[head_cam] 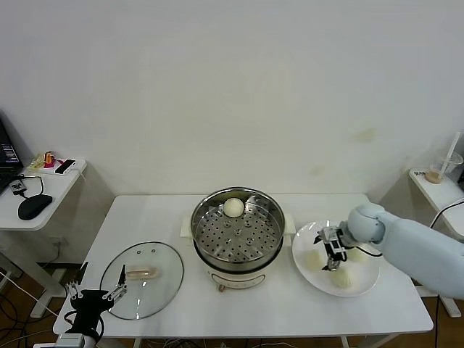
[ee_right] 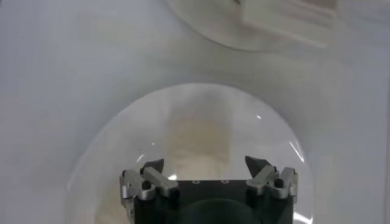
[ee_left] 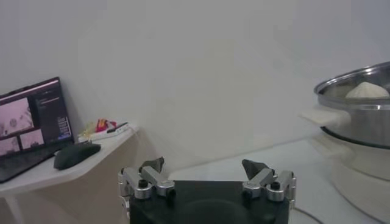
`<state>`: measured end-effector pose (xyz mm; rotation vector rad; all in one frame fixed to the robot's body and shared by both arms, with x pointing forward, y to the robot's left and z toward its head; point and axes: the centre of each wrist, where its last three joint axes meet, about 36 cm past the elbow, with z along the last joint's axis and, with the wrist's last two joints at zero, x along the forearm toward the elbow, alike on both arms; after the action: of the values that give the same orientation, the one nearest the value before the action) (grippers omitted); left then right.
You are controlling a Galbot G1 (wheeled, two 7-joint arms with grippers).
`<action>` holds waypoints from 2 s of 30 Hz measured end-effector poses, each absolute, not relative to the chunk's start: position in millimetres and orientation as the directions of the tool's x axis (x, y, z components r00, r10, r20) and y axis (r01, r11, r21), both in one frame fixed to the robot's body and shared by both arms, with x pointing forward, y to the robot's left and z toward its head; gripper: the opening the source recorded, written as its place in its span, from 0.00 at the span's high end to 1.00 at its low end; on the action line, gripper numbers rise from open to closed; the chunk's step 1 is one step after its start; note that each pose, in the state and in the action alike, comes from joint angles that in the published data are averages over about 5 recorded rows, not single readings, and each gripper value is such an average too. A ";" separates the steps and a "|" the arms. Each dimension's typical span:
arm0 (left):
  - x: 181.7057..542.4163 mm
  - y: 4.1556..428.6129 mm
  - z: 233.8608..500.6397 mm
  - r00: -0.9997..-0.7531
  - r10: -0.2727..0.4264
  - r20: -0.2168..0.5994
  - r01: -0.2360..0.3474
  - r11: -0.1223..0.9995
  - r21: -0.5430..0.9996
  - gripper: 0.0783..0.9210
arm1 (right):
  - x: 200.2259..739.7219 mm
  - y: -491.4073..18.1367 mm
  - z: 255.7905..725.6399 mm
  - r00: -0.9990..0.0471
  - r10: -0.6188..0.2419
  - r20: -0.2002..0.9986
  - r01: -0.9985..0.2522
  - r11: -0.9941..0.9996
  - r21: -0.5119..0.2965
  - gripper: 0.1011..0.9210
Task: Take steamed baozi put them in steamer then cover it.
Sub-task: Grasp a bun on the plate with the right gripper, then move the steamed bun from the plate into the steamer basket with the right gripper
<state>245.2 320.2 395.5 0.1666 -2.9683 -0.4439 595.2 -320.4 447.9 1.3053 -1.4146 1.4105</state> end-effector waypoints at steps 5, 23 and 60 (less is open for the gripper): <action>244.6 321.5 395.4 -0.984 -0.134 0.118 -0.094 0.949 0.300 0.12 | 599.6 -316.8 445.5 -0.207 -0.144 0.968 -0.968 -0.117 -0.224 0.24; 243.4 319.3 401.2 -0.986 -0.129 0.108 -0.092 0.950 0.297 0.12 | 607.7 -336.5 494.9 -0.227 -0.132 0.965 -0.967 -0.091 -0.240 0.39; 261.7 323.9 413.4 -0.991 -0.116 0.064 -0.091 0.948 0.306 0.12 | 641.5 -115.9 682.6 -0.289 -0.376 0.880 -0.920 -0.146 -0.364 0.37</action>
<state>261.7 323.9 413.4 0.1606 -3.0200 -0.4687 641.5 -115.9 682.6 1.4617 -1.6330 1.4438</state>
